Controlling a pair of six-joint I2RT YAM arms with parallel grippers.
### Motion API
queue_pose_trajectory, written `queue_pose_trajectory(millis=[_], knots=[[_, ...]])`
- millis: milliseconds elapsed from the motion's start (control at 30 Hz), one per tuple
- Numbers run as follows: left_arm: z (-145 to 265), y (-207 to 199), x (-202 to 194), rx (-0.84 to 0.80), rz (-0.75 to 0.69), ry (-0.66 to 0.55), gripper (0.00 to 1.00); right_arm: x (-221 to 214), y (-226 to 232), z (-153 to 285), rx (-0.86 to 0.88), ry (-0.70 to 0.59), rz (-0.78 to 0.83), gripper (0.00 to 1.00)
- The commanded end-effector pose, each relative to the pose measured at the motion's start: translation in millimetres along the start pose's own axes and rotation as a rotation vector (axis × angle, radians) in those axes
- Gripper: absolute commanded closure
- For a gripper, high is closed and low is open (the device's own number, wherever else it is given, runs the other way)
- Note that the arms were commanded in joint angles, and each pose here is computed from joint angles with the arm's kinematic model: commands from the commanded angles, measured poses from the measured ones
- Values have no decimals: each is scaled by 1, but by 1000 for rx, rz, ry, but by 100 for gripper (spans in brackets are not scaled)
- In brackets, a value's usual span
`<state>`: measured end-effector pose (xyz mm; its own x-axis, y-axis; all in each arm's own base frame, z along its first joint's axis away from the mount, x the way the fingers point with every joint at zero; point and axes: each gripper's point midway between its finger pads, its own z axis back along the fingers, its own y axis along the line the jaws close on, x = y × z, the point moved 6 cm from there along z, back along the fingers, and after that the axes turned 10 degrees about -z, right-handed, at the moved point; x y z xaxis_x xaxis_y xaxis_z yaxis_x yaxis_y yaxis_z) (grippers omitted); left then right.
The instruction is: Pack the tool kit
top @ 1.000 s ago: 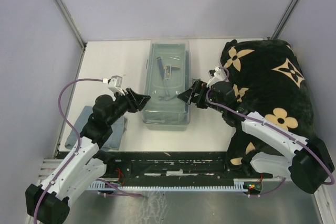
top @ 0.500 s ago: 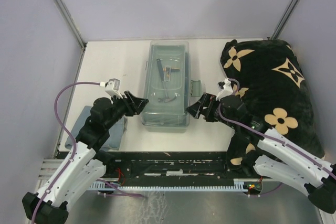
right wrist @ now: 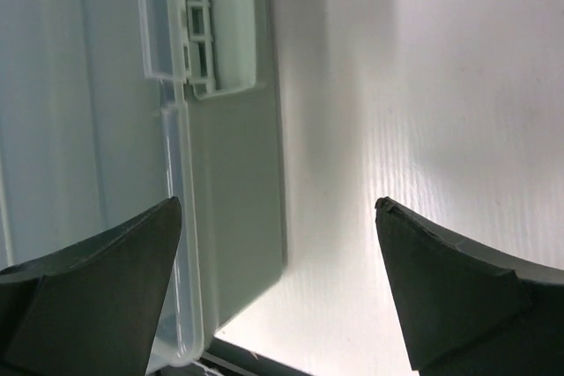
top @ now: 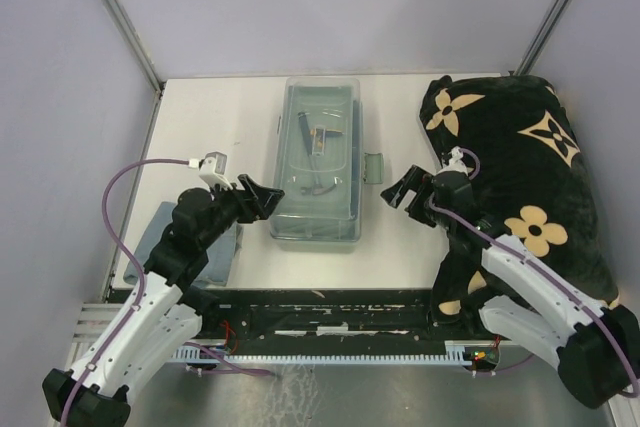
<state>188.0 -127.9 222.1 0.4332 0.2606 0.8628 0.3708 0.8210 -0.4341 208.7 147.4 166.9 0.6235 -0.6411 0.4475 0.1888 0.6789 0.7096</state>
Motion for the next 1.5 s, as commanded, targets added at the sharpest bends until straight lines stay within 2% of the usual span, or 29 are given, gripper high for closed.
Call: queue_pose_trajectory(millis=[0, 100, 233, 400, 533, 700, 800, 933, 1133, 1333, 1467], knots=[[-2, 3, -24, -19, 10, 109, 20, 31, 44, -15, 272, 4, -8, 1], [-5, 0, -20, -31, 16, 101, 18, 41, 59, -29, 366, 39, 1, 1], [-8, -4, -10, -52, -3, 70, 8, 54, 62, -49, 295, 54, 26, 1], [-18, 5, -1, 40, -61, 82, 4, 67, 35, -74, 267, 25, -114, 1], [-31, 7, 5, 56, -111, 125, 3, 60, 24, -96, 246, 109, -108, 1], [-52, 11, 24, 114, -148, 86, 2, 46, 32, -122, 401, 254, -175, 1], [-64, 15, 37, 166, -187, 109, 2, 43, 39, -121, 537, 271, -228, 1], [-84, 20, 36, 186, -222, 167, 2, 36, 34, -123, 582, 284, -254, 1], [-82, 20, -4, 53, -221, 250, 8, 21, 26, -110, 674, 299, -255, 0], [-73, 28, -39, 41, -167, 352, 19, 15, 22, -106, 621, 294, -186, 0], [-70, 33, -49, 59, -177, 392, 27, 17, 28, -99, 625, 283, -150, 0]])
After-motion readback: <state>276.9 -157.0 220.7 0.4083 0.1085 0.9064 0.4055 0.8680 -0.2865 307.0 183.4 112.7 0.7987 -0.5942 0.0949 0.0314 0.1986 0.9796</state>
